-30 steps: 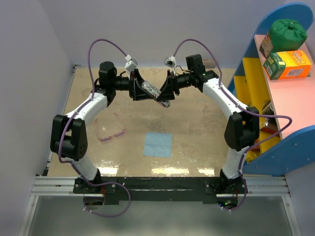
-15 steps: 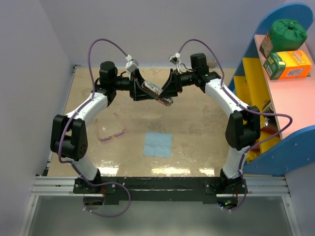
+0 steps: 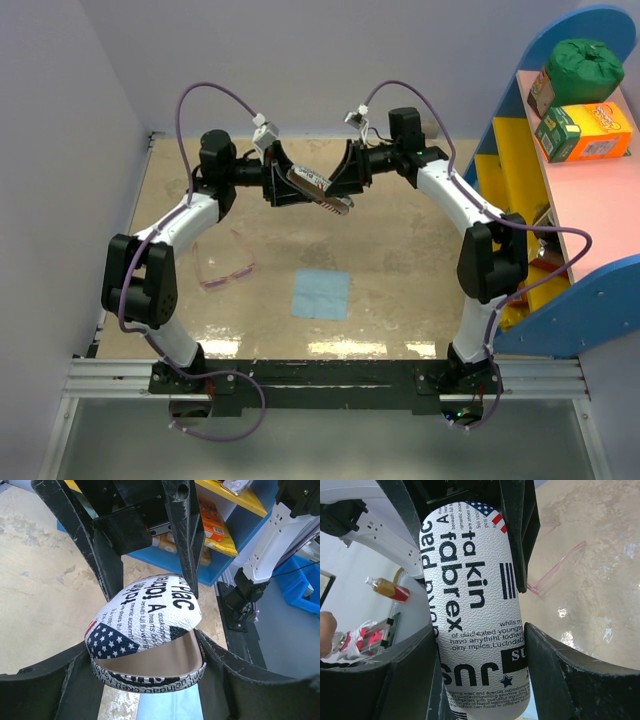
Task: Organize the sunglasses
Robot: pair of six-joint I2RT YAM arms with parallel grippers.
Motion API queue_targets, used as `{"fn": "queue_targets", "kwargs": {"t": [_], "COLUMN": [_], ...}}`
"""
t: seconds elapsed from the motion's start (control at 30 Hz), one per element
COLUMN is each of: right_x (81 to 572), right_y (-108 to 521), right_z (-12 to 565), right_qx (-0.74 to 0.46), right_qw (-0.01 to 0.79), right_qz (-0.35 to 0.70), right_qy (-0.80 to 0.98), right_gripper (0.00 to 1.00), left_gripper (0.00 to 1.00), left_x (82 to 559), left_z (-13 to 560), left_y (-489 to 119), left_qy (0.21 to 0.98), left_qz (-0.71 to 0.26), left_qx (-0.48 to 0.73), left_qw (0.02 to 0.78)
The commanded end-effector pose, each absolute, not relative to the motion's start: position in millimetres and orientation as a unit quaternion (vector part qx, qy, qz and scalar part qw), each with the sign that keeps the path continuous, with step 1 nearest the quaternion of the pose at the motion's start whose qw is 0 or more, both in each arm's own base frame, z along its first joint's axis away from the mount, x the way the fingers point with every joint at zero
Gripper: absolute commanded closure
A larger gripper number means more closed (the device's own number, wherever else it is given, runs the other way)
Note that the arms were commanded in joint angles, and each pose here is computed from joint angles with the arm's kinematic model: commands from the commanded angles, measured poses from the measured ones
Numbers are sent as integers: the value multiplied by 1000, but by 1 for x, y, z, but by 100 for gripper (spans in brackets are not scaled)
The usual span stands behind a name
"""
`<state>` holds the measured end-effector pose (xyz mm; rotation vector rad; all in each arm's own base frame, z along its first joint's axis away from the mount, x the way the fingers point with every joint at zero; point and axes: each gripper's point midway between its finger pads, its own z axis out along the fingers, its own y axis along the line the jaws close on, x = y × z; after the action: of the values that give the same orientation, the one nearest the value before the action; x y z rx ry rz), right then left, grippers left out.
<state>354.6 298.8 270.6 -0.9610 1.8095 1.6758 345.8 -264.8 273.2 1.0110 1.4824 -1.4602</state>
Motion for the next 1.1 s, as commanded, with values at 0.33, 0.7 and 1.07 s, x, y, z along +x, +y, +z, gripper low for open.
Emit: {"fn": "queue_targets", "kwargs": {"t": [0.33,0.7,1.07], "right_x": [404,414,407], "right_y": [269,265,262], "right_z": [251,253,271], "right_qx": [-286,-283,-313], "right_qw": [292,319,338], "right_qz": [569,534,524], "right_qy": [713,730,716], "right_gripper": [26,25,25], "left_gripper": [100,100,100], "left_x": [289,281,292], "left_z": [318,317,316], "left_y": [-258,-256,-253], "left_qy": [492,493,500], "left_qz": [-597,-615,-614], "left_qx": [485,478,458], "left_qw": [406,387,402]}}
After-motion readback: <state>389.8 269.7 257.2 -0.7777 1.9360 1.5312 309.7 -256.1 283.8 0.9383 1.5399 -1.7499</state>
